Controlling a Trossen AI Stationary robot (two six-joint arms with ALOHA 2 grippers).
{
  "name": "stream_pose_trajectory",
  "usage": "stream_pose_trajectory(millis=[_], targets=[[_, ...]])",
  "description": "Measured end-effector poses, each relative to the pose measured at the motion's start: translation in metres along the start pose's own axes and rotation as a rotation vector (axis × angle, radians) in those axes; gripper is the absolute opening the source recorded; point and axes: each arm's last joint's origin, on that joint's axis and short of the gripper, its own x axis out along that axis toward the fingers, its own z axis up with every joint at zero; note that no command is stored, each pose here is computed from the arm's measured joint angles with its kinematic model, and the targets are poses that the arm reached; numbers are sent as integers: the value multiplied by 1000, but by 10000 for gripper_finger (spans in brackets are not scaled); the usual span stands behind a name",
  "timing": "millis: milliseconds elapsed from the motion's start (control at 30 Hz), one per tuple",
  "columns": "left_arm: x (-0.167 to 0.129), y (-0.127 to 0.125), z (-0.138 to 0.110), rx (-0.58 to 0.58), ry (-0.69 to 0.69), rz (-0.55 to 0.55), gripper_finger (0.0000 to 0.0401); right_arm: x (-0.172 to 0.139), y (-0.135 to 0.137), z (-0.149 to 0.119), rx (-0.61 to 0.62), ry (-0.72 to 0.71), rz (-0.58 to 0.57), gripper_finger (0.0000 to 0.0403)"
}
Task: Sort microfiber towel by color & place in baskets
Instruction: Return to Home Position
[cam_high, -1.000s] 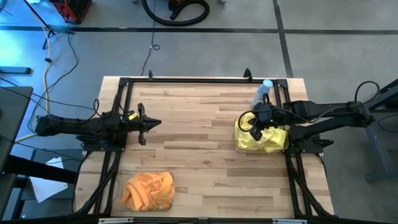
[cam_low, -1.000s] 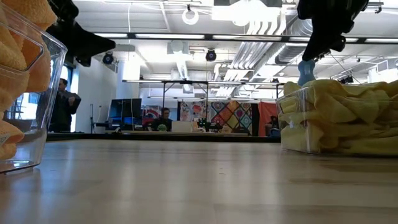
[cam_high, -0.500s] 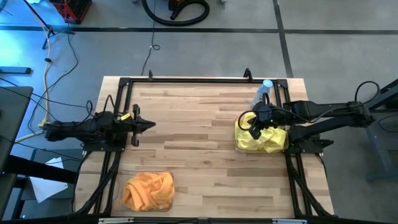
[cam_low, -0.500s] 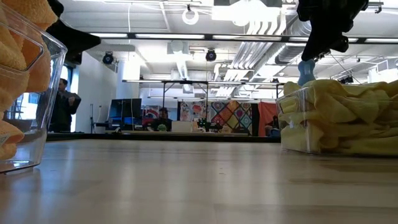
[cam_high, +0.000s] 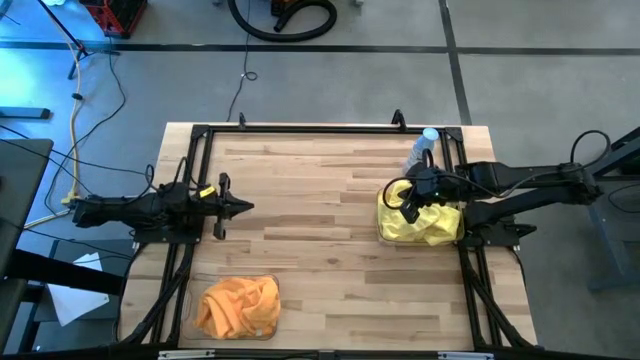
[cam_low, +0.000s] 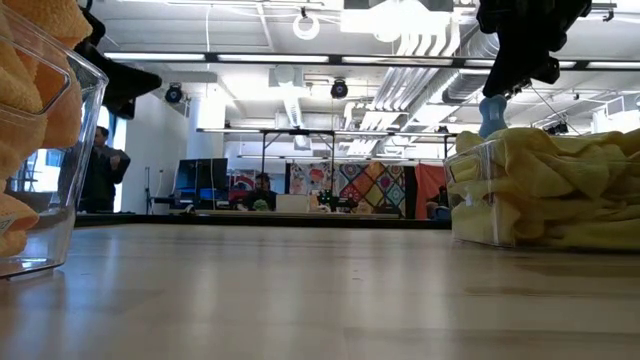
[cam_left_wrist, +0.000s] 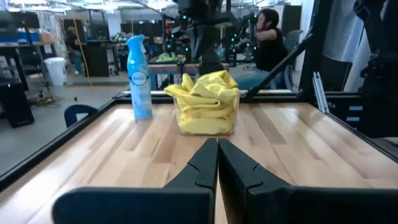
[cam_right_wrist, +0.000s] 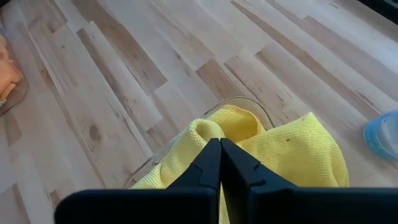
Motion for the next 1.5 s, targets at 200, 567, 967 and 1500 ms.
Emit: stream_pose_trajectory(millis=[200, 567, 967, 1500], targets=[[0, 0, 0, 4, 5, -16, 0, 0, 0, 0, -7, -4, -11, 0], [2, -1, -2, 4, 26, -26, 0, 0, 0, 0, -117, 6, -1, 0], [2, -1, -2, 4, 26, -26, 0, -6, 3, -4, -480, -81, 61, 0], [2, -1, -2, 3, 26, -25, 0, 10, -47, -79, -497, -429, 338, 0]])
